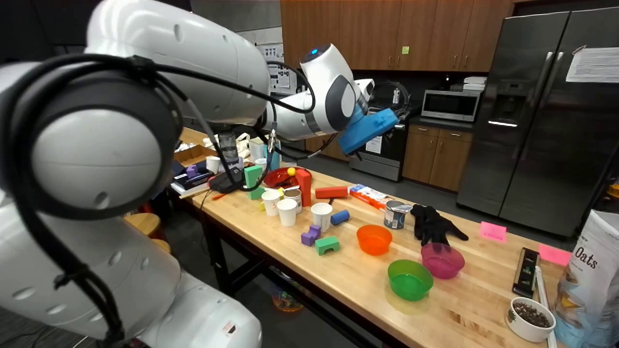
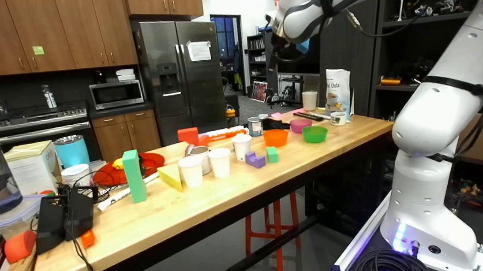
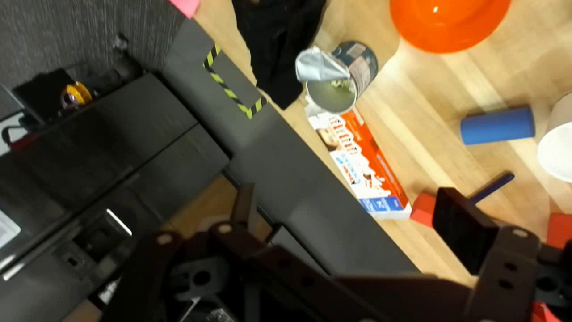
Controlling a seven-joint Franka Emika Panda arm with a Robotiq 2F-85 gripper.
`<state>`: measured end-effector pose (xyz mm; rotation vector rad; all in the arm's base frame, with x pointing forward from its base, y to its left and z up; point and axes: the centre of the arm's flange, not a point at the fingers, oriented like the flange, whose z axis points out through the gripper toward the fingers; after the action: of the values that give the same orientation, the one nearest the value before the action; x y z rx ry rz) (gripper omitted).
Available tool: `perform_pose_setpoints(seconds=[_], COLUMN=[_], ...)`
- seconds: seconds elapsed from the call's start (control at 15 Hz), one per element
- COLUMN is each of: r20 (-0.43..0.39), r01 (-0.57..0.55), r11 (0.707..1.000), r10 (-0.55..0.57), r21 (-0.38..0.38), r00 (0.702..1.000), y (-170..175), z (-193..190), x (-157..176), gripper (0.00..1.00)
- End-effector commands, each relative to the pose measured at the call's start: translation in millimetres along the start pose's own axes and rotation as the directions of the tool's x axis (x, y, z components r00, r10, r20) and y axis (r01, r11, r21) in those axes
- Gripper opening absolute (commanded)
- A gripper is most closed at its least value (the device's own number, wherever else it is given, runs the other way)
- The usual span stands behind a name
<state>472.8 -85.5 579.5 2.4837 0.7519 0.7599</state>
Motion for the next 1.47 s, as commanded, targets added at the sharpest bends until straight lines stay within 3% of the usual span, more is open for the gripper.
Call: perform_pose_setpoints(seconds=[0.0, 0.13, 0.47, 0.93, 1.13, 1.4], r20=[-0.184, -0.282, -0.367, -0.311, -0.283, -0.307], r01=[0.078, 0.087, 0.101, 0.079, 0.098, 0.135], r11=[0.996, 0.993, 0.972, 0.913, 0.888, 0.866], r10=[-0.069, -0.063, -0.016, 0.055, 0.037, 0.022], r21=[0.040, 0.074, 0.213, 0.401, 0.449, 0.482], r00=[0.980, 0.957, 0.930, 0.949, 0.958, 0.951], y=[10, 3, -33, -59, -59, -58], z=[35, 47, 62, 93, 108, 124], x=[23, 26, 30, 25, 25, 33], gripper=[1.00, 1.00, 1.00, 1.00, 1.00, 1.00])
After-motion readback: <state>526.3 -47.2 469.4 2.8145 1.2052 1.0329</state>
